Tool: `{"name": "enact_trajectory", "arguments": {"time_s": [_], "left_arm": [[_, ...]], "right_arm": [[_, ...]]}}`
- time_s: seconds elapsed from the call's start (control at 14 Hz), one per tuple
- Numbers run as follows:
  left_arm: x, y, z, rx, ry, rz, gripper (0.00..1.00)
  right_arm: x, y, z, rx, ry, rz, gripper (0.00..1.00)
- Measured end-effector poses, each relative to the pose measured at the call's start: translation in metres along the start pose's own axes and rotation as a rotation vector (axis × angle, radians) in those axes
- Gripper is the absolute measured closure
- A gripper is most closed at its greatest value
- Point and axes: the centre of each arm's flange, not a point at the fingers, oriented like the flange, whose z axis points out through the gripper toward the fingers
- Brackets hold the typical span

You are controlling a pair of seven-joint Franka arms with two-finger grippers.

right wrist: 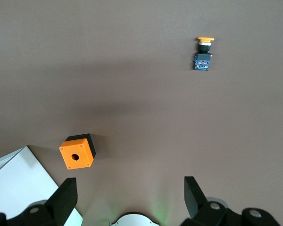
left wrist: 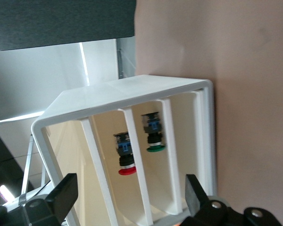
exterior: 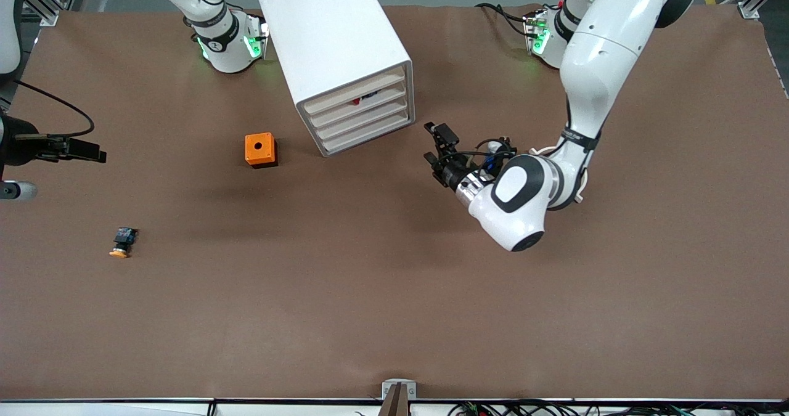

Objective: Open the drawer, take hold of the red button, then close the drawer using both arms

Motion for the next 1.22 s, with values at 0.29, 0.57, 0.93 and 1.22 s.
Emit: {"name": "enact_trajectory", "arguments": {"time_s": [0.29,0.57,0.93,1.22], "left_arm": [[-0.012,0.013,0.043,0.079,0.005,-0.064,0.33],[-0.008,0.032,0.064,0.122,0.02,-0.091,0.51],[-0.005,0.037,0.113,0.199,0.111,-0.116,0.52],[0.001,0.03,0.153,0.27,0.195,-0.131,0.53]], "right_arm": [[0.001,-0.009,0.0,-0.003,0.0,0.015,0.0],[0.001,-0.009,0.0,-0.004,0.0,0.031,0.0],[0.001,-0.027,0.001,-0.009,-0.002,0.109,0.0],[0.001,-0.059,0.001,-0.022,0.002,0.186,0.0]]}}
